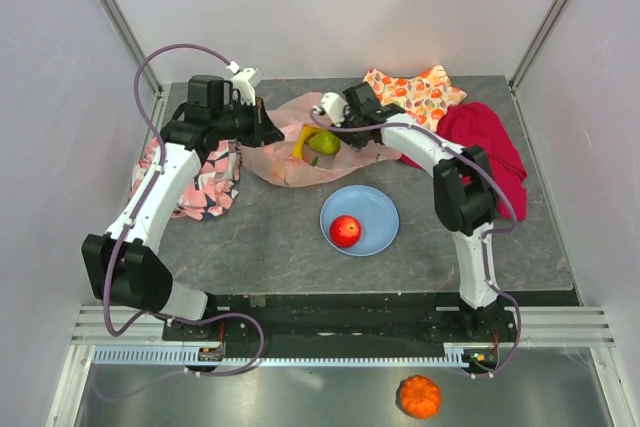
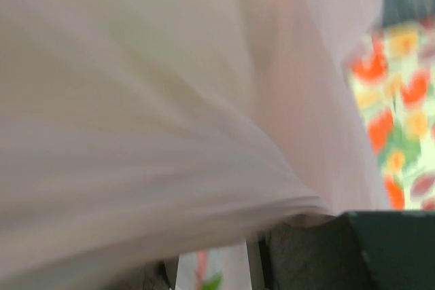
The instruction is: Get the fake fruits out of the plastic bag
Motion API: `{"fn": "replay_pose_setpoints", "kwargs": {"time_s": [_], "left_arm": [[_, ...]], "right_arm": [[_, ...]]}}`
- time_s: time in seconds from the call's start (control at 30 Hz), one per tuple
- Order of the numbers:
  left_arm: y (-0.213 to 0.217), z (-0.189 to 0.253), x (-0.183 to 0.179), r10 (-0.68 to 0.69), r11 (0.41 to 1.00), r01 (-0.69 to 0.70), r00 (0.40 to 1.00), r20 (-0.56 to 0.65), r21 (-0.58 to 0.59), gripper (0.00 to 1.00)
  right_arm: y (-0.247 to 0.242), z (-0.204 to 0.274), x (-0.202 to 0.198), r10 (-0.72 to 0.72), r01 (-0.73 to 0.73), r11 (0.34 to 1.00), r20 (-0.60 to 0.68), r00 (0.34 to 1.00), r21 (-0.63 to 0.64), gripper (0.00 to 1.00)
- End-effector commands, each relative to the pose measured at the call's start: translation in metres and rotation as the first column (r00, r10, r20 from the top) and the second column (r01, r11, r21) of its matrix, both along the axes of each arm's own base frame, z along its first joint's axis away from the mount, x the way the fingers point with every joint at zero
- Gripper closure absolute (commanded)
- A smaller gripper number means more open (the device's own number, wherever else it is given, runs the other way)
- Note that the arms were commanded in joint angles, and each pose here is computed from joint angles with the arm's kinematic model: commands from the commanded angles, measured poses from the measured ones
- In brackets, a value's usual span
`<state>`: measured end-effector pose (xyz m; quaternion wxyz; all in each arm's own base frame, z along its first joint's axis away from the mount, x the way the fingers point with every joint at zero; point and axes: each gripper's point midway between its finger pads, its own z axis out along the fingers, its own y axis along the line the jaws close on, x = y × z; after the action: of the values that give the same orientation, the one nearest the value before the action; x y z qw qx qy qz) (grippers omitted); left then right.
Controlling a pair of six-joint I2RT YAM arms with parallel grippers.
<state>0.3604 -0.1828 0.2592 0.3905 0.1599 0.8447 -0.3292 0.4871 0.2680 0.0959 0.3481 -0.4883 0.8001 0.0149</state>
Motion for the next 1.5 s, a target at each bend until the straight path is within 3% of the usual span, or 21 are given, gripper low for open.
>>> {"fn": "replay_pose_setpoints", "kwargs": {"time_s": [0.0, 0.07, 0.23, 0.37, 0.43, 0.6, 0.8, 0.93, 1.1, 1.17, 1.47], "left_arm": [[-0.005, 0.015, 0.0, -0.049, 0.999, 0.049, 0.997, 0.065, 0.007, 0.98], [-0.008, 0.013, -0.003, -0.06, 0.998, 0.06, 0.997, 0.051, 0.001, 0.98], [-0.021, 0.011, -0.018, -0.12, 0.993, 0.12, 0.991, 0.053, -0.003, 0.98], [-0.03, 0.009, -0.022, -0.148, 0.989, 0.149, 0.988, 0.045, -0.018, 0.98], [-0.034, 0.009, -0.02, -0.157, 0.987, 0.158, 0.987, 0.045, -0.023, 0.98], [-0.047, 0.011, -0.016, -0.173, 0.984, 0.175, 0.984, 0.041, -0.033, 0.98], [-0.049, 0.015, -0.005, -0.15, 0.988, 0.151, 0.988, 0.041, -0.037, 0.99], [-0.048, 0.014, -0.002, -0.143, 0.989, 0.144, 0.989, 0.044, -0.026, 0.98], [-0.049, 0.011, 0.002, -0.149, 0.989, 0.15, 0.988, 0.039, -0.015, 0.98], [-0.05, 0.012, 0.003, -0.151, 0.988, 0.152, 0.988, 0.039, -0.015, 0.98], [-0.053, 0.007, 0.009, -0.158, 0.987, 0.158, 0.987, 0.023, -0.019, 0.98]], "right_arm": [[-0.107, -0.003, 0.0, -0.279, 0.279, 0.954, 0.02, 0.96, -0.112, 0.56], [-0.147, 0.014, -0.006, -0.351, 0.356, 0.926, 0.058, 0.934, -0.123, 0.56], [-0.205, 0.001, -0.082, -0.436, 0.43, 0.881, 0.015, 0.9, -0.196, 0.56], [-0.187, 0.025, -0.126, -0.362, 0.359, 0.93, -0.035, 0.931, -0.073, 0.54], [-0.152, 0.039, -0.132, -0.237, 0.24, 0.97, -0.083, 0.968, 0.035, 0.52], [-0.084, 0.076, -0.111, -0.039, 0.044, 0.981, -0.035, 0.999, 0.187, 0.51], [-0.033, 0.066, -0.1, 0.139, -0.108, 0.961, -0.108, 0.984, 0.253, 0.56], [-0.031, 0.032, -0.07, 0.077, -0.054, 0.983, -0.13, 0.989, 0.176, 0.46], [-0.027, 0.028, -0.029, -0.002, 0.01, 0.987, -0.049, 0.999, 0.159, 0.22], [-0.03, 0.03, -0.014, -0.058, 0.06, 0.987, -0.018, 0.998, 0.149, 0.05], [-0.031, 0.0, 0.02, -0.15, 0.151, 0.984, -0.016, 0.989, 0.096, 0.02]]}}
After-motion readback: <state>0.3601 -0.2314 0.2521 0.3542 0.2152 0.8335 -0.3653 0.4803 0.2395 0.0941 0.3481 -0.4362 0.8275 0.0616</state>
